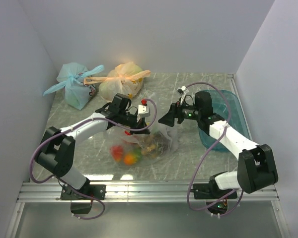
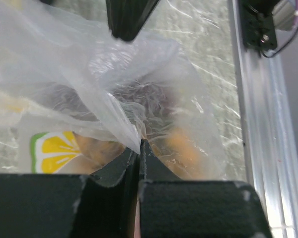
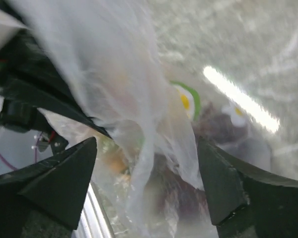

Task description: Place the fake fruits into the plastic bag and tie a complex knot

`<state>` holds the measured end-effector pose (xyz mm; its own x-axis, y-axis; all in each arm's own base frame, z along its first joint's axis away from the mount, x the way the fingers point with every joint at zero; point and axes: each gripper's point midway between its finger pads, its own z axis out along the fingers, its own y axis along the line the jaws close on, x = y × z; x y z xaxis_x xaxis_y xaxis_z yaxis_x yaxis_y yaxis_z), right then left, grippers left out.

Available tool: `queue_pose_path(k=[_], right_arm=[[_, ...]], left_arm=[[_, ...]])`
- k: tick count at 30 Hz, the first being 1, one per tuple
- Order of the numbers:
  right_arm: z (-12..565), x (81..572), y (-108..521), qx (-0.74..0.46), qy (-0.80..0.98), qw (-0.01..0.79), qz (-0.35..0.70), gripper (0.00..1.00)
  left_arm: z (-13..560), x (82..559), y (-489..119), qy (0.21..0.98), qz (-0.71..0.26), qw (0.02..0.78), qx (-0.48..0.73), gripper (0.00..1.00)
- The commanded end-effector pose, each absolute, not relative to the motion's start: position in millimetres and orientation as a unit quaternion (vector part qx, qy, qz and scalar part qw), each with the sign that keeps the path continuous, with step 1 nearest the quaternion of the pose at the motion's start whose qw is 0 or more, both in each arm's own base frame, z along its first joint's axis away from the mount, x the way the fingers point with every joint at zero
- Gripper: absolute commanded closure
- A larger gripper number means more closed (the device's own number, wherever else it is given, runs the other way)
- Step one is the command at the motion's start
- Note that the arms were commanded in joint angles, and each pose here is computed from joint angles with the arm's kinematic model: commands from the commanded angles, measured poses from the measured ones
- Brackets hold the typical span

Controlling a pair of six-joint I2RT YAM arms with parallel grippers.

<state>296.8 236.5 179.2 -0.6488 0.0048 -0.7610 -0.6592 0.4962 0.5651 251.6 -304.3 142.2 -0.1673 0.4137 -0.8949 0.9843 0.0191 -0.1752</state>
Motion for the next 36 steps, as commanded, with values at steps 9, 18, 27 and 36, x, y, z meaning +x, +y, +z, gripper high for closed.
queue_pose_path(k=[9,18,27,36], right_arm=[[200,313,245,-0.384,0.662,0.410,0.496,0.04],[193,321,264,-0.456,0.602,0.375,0.538,0.02],[177,289,273,-0.485,0.580,0.266,0.598,0.02],[174,285,272,-0.456,0.584,0.208,0.638,1.00]], left_arm=[[172,234,-308,0.574,-0.462,0.333,0.588,0.90],[169,241,-312,0.561,-0.465,0.316,0.607,0.88],[168,257,-315,0.576,-0.467,0.312,0.593,0.87],[168,266,-310,0.595,-0.457,0.326,0.575,0.90]])
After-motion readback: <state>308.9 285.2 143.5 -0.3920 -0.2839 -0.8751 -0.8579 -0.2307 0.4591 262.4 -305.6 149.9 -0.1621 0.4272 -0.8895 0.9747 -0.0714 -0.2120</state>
